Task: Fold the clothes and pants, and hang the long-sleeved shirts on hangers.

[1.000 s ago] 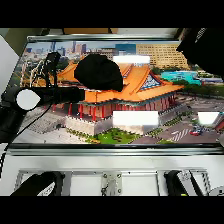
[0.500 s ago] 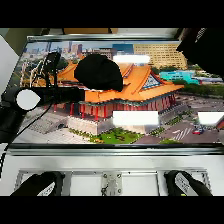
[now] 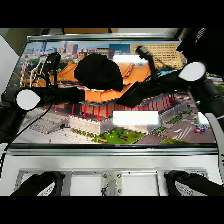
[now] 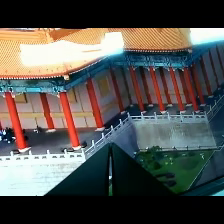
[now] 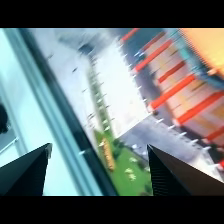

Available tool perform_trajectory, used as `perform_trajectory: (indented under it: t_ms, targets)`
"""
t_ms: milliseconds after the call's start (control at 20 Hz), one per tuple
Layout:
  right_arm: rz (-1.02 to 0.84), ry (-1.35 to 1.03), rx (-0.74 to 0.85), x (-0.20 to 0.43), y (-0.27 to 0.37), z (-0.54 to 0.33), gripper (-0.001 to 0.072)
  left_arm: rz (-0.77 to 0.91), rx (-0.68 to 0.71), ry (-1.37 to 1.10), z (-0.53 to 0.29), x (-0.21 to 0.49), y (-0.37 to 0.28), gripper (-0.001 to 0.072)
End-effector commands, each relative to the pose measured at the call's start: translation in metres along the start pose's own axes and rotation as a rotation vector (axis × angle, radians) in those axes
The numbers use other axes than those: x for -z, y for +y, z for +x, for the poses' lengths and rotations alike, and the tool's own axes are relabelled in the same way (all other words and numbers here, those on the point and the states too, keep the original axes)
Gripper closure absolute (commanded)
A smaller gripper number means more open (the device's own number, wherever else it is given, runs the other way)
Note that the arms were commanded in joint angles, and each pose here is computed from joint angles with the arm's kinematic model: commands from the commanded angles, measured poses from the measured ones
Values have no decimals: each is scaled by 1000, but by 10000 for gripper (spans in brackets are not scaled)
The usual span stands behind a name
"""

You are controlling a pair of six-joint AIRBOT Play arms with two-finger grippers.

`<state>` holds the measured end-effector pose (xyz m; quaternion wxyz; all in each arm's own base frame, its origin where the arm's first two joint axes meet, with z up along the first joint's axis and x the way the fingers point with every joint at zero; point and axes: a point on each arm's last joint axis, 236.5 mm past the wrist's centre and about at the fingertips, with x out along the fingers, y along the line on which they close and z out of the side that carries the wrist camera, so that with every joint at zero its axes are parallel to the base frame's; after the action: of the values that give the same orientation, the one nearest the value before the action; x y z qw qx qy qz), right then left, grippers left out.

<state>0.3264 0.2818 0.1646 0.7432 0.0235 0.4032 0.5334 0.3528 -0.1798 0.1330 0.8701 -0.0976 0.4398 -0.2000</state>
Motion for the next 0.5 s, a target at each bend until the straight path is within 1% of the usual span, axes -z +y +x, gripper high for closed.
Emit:
perform_trajectory:
  t_ms: [0, 50, 100, 150, 200, 250, 450]
  targets:
    - [8, 97, -93, 22, 20, 38, 62, 0, 0, 3, 0, 1, 0, 692]
    - [12, 94, -100, 21, 20, 38, 63, 0, 0, 2, 0, 1, 0, 692]
    - [12, 92, -100, 21, 21, 38, 87, 0, 0, 2, 0, 0, 0, 692]
    - [12, 92, -101, 21, 21, 38, 267, 0, 0, 0, 0, 0, 0, 692]
    - [11, 92, -101, 21, 21, 38, 526, 0, 0, 0, 0, 0, 0, 692]
    - [12, 91, -100, 21, 21, 38, 705, 0, 0, 0, 0, 0, 0, 692]
    - [12, 91, -100, 21, 21, 38, 697, 0, 0, 0, 0, 0, 0, 692]
